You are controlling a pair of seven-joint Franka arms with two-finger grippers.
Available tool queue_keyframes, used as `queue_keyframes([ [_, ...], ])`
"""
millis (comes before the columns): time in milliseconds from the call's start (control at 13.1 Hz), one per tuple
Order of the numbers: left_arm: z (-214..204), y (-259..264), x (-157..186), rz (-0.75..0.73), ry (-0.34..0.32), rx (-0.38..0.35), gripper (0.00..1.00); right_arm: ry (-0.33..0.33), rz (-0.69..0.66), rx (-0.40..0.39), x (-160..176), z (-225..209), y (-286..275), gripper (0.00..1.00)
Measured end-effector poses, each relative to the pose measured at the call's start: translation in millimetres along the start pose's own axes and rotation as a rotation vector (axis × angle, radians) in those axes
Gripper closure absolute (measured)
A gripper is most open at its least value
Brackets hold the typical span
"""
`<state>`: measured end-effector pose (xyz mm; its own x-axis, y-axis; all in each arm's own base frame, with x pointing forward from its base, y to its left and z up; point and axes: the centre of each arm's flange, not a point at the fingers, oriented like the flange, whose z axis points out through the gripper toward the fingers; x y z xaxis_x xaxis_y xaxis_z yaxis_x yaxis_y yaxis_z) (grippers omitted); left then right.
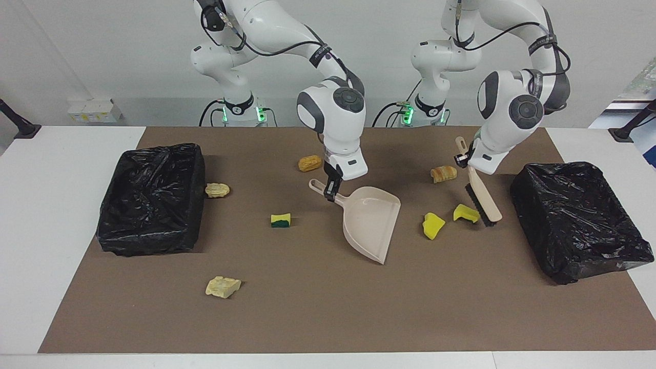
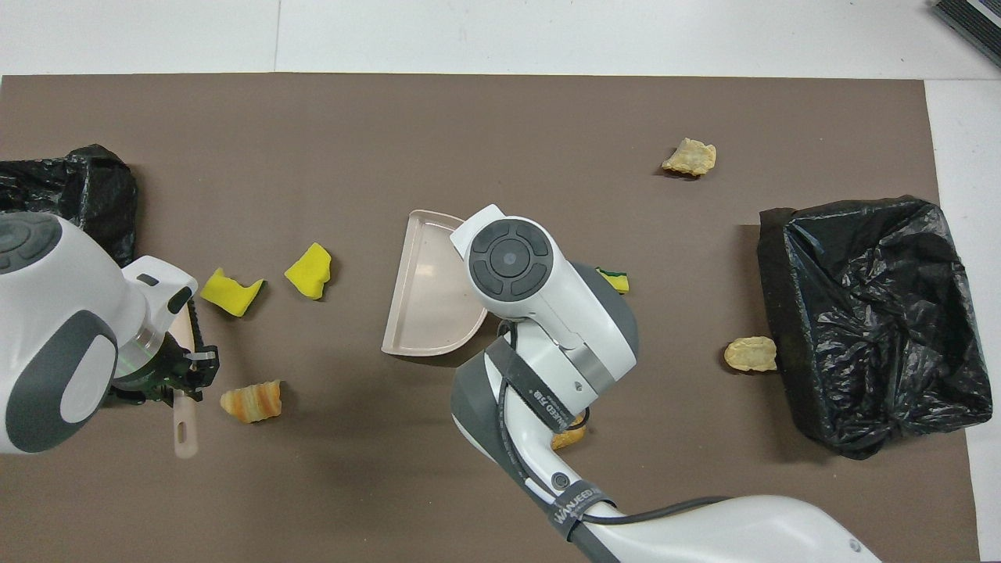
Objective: Sweep and dump trash in bin
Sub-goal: 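Sweep the sponges and crust into the dustpan with the left gripper's brush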
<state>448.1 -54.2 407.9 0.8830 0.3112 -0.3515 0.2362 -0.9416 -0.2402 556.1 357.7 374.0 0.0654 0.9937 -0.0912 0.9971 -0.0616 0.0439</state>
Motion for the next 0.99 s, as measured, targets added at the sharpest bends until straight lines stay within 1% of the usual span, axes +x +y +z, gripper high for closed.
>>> queue_keyframes([
  [76, 9, -3, -9, -0.032, -0.035, 0.019, 0.74, -0.003, -0.006, -0.002, 0, 0, -1, 0.68],
  [152, 21, -5, -22, -0.082, -0.052, 0.036, 0.74, -0.007, -0.012, -0.005, -1, 0, -1, 0.68],
  [305, 46, -7, -50, -0.224, -0.045, 0.061, 0.74, -0.011, -0.019, -0.009, -1, -1, -2, 0.68],
  [381, 57, -7, -61, -0.290, -0.036, 0.055, 0.74, -0.012, -0.020, -0.010, -1, -1, -2, 0.68],
  [533, 69, 0, -71, -0.409, -0.029, 0.006, 0.74, -0.012, -0.020, -0.010, -1, -1, -2, 0.68],
  [762, 78, 40, -78, -0.542, 0.026, -0.054, 0.74, -0.011, -0.045, -0.013, -1, -1, -2, 0.68],
  [990, 85, 87, -68, -0.575, 0.095, -0.162, 0.74, -0.011, -0.048, -0.013, -1, 1, -2, 0.68],
])
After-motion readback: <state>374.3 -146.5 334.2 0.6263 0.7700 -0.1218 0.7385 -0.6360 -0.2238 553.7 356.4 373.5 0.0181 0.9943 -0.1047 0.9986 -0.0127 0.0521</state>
